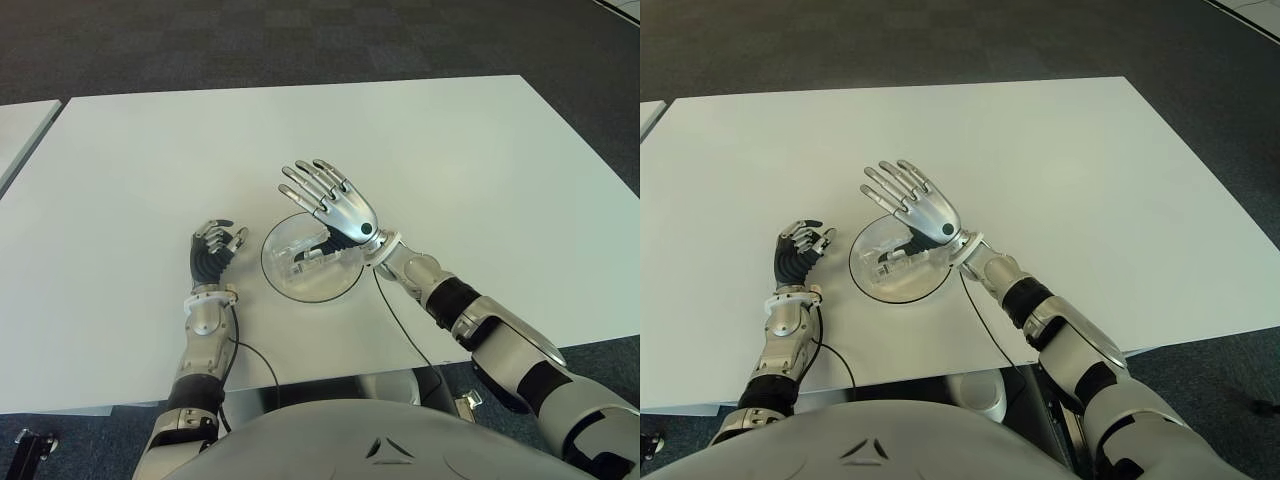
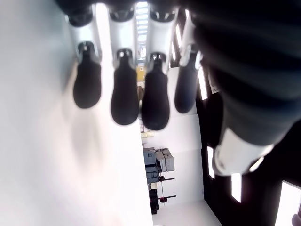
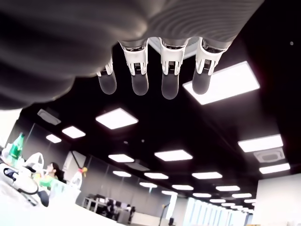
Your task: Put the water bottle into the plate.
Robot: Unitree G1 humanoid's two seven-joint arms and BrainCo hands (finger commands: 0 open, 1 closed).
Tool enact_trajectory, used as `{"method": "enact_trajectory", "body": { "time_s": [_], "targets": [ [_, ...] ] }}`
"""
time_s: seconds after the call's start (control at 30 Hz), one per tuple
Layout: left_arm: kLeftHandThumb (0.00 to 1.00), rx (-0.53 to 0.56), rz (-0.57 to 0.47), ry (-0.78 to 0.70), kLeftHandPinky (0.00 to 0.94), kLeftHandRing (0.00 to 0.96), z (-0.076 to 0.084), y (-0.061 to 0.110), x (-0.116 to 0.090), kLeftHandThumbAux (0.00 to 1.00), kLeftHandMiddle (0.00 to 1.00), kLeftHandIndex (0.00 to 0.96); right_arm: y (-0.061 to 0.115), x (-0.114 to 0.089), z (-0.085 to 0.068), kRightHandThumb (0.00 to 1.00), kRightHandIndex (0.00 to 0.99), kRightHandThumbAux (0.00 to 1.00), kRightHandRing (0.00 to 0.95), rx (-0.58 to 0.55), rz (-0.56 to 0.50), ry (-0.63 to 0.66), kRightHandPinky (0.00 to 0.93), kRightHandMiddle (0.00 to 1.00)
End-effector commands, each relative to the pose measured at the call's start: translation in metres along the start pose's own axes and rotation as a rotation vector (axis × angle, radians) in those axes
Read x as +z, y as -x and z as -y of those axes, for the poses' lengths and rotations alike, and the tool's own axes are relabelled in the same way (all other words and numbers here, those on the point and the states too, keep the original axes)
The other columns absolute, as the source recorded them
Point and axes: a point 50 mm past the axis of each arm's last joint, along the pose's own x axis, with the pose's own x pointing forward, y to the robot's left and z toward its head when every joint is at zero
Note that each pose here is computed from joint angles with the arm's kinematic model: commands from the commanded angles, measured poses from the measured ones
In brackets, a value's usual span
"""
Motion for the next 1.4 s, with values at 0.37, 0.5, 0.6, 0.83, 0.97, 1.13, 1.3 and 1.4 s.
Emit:
{"method": "enact_trajectory", "body": {
  "time_s": [0.37, 0.5, 0.6, 0.83, 0.97, 1.13, 1.3, 1.4],
  "targets": [
    [0.703, 0.007, -0.210, -0.029, 0.665, 0.684, -0.002, 0.029, -0.037, 0.716, 0.687, 0.435, 0.001, -0.025, 0.009, 0.001, 0.000, 0.429, 0.000, -0.296, -0.390, -0.413, 0.000, 0.000],
    [0.703, 0.013, -0.215, -0.029, 0.661, 0.684, -0.002, 0.029, -0.037, 0.716, 0.686, 0.435, 0.011, -0.037, 0.012, 0.000, 0.000, 0.506, 0.000, -0.360, -0.609, -0.705, 0.000, 0.000],
    [0.703, 0.017, -0.216, -0.025, 0.664, 0.683, -0.002, 0.029, -0.037, 0.716, 0.685, 0.435, 0.027, -0.050, 0.007, 0.005, 0.000, 0.596, 0.000, -0.411, -0.799, -0.767, 0.000, 0.000],
    [0.705, 0.017, -0.211, -0.021, 0.674, 0.687, -0.001, 0.029, -0.036, 0.716, 0.691, 0.435, 0.031, -0.055, 0.006, 0.005, 0.000, 0.746, 0.000, -0.504, -0.968, -0.795, 0.003, 0.000],
    [0.706, 0.014, -0.210, -0.017, 0.676, 0.690, -0.001, 0.028, -0.036, 0.716, 0.696, 0.435, 0.035, -0.058, 0.005, 0.001, 0.000, 0.810, 0.000, -0.509, -1.026, -0.814, 0.016, 0.000],
    [0.706, 0.005, -0.204, -0.010, 0.670, 0.689, -0.001, 0.028, -0.035, 0.715, 0.694, 0.435, 0.062, -0.065, 0.002, 0.000, 0.000, 0.845, 0.016, -0.482, -1.101, -0.840, 0.038, 0.025],
    [0.706, -0.009, -0.195, -0.004, 0.673, 0.688, 0.000, 0.028, -0.035, 0.715, 0.693, 0.435, 0.086, -0.071, -0.008, 0.022, 0.016, 0.849, 0.027, -0.419, -1.232, -0.930, 0.046, 0.037],
    [0.706, -0.012, -0.194, -0.001, 0.674, 0.689, 0.000, 0.028, -0.035, 0.715, 0.693, 0.435, 0.091, -0.073, -0.013, 0.041, 0.024, 0.830, 0.025, -0.386, -1.279, -0.986, 0.065, 0.033]
  ]
}}
